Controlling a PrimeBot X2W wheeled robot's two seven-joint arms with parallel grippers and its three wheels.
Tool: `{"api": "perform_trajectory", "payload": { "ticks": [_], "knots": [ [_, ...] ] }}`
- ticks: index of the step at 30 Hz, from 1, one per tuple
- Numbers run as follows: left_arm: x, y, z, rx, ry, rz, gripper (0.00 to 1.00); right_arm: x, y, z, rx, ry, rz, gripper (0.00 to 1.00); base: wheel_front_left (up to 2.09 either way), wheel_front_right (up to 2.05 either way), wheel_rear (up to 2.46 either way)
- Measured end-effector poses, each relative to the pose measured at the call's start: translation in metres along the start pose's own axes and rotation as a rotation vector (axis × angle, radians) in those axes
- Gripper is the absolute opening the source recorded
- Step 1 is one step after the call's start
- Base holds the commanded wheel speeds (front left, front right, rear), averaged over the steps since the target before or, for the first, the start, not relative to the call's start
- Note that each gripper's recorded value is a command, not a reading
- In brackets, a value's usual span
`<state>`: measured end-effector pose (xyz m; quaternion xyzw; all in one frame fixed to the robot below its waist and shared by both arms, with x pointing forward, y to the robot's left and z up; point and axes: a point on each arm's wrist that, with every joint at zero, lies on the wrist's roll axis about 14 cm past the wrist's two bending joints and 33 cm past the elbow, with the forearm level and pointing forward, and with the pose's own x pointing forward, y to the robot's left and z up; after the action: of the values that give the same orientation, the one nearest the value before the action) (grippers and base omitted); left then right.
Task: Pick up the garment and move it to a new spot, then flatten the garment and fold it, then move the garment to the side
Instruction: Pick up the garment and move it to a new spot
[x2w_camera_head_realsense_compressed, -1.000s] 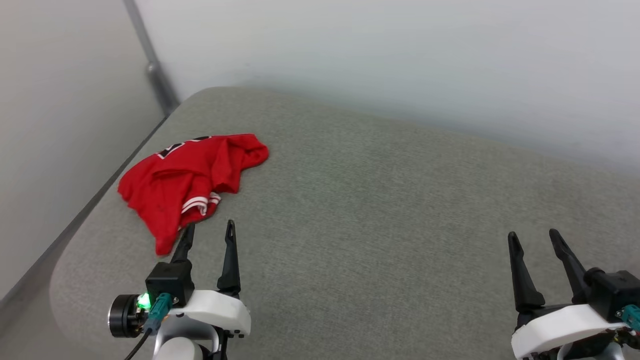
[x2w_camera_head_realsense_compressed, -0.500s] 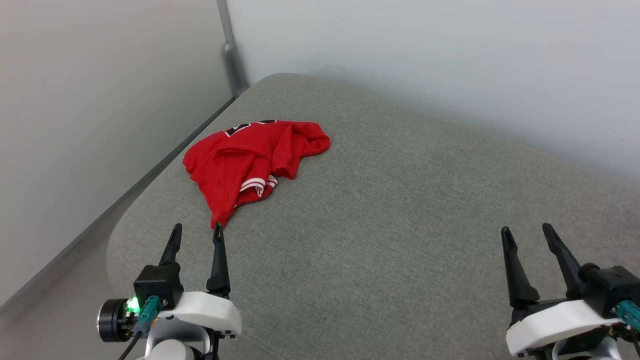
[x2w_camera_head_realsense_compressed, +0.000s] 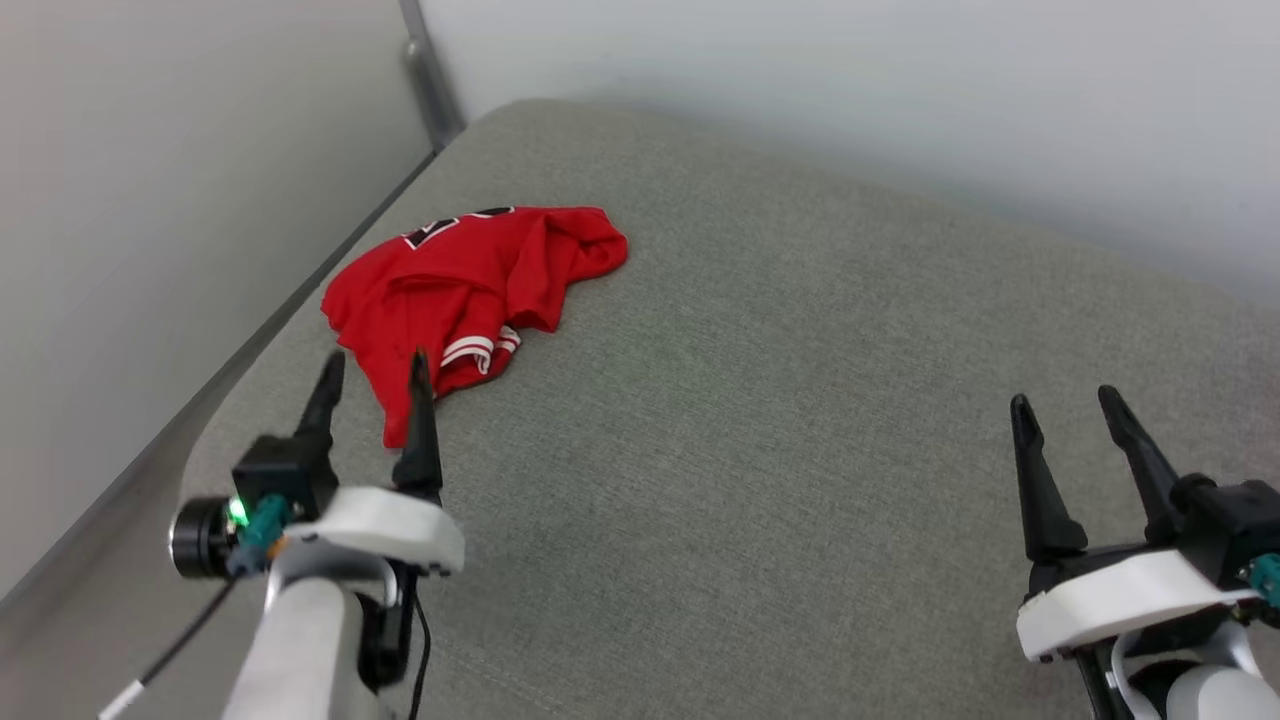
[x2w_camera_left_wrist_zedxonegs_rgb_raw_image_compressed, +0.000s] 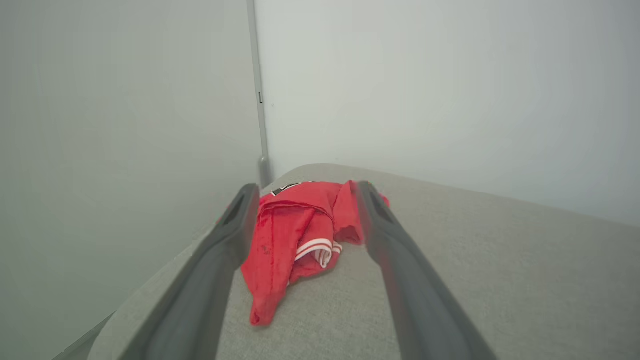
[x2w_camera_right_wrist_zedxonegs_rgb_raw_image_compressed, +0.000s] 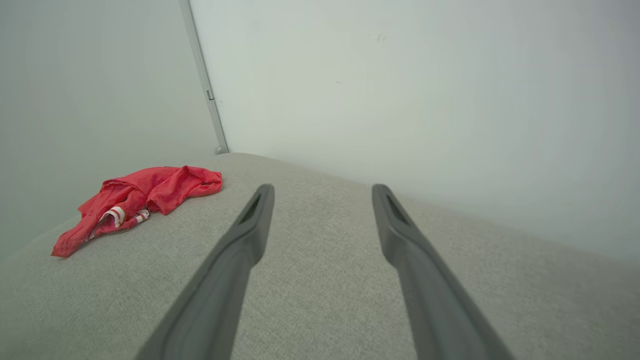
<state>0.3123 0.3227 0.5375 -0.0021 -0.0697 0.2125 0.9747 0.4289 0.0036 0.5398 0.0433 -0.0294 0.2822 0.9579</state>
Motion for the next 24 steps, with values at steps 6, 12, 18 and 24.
{"api": "perform_trajectory", "payload": {
  "ticks": [6,12,18,24],
  "knots": [
    [0.076,-0.008,0.031,0.048,-0.043,-0.062,1.0,0.013,-0.021,-0.008,-0.001,0.008,-0.038,1.0,0.0,0.0,0.0],
    [0.147,-0.017,0.033,0.147,0.042,-0.117,1.0,0.018,-0.052,-0.028,-0.001,0.037,-0.105,1.0,0.0,0.0,0.0],
    [0.195,-0.011,-0.025,0.216,0.329,-0.128,1.0,0.017,-0.09,-0.051,0.011,0.058,-0.192,1.0,0.0,0.0,0.0],
    [0.194,0.007,-0.122,0.244,0.744,-0.091,1.0,0.011,-0.118,-0.085,0.024,0.116,-0.257,1.0,0.0,0.0,0.0]
  ]
}}
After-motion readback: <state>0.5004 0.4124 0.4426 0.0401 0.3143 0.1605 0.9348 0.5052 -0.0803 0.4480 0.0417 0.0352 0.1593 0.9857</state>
